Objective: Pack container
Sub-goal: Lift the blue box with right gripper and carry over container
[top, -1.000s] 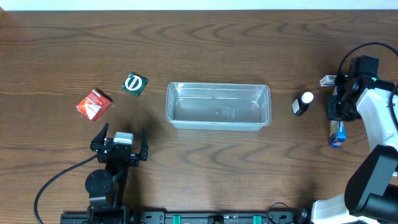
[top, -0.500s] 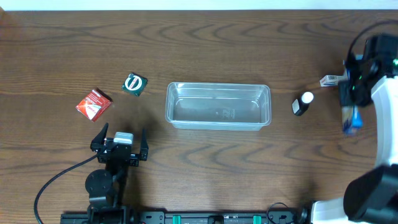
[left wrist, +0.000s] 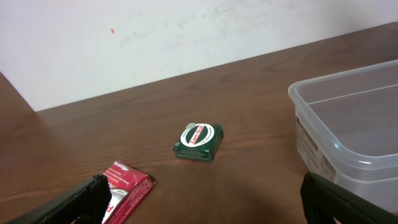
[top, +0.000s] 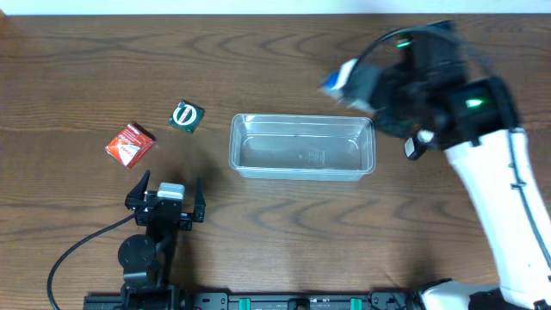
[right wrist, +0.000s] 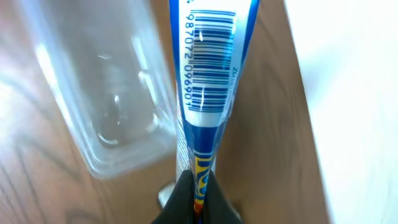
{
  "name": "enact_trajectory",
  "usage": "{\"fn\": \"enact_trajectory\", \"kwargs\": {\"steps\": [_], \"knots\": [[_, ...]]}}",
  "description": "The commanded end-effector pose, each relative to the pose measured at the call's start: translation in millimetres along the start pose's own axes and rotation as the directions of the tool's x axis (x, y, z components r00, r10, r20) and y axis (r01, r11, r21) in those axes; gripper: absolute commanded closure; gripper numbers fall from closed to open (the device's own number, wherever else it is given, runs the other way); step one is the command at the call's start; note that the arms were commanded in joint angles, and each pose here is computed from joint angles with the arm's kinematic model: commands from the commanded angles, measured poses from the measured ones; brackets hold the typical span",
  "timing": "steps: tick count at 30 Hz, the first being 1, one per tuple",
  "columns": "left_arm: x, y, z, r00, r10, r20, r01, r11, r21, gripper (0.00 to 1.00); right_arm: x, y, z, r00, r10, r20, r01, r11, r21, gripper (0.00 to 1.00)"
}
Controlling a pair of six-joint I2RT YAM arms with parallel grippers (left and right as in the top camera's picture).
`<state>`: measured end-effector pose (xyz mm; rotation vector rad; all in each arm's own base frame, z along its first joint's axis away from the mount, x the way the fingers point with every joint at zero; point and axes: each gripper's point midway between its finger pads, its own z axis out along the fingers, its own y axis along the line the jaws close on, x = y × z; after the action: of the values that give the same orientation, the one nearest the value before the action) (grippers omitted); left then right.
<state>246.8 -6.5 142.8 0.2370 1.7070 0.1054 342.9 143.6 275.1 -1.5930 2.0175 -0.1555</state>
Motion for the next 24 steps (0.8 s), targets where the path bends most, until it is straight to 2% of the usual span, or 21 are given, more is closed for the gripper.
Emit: {"fn": "enact_trajectory", "kwargs": {"steps": [1, 6, 15, 24], "knots": [[16, -5, 1, 0.999, 0.006, -0.047, -0.005, 1.0, 0.019, 0.02, -25, 15, 9, 0.978, -0.205, 0.034, 0.205, 0.978, -0.027, 0.99], [16, -5, 1, 0.999, 0.005, -0.047, -0.005, 1.0, 0.019, 0.02, -32, 34, 32, 0.971, -0.237, 0.025, 0.238, 0.964, -0.114, 0.99], [16, -5, 1, 0.999, 0.005, -0.047, -0.005, 1.0, 0.019, 0.02, -19, 68, 71, 0.976, -0.218, -0.021, 0.2, 0.924, -0.326, 0.99], [16, -5, 1, 0.999, 0.005, -0.047, -0.005, 1.0, 0.019, 0.02, -6, 74, 121, 0.979, -0.174, -0.11, 0.118, 0.914, -0.389, 0.99]]}}
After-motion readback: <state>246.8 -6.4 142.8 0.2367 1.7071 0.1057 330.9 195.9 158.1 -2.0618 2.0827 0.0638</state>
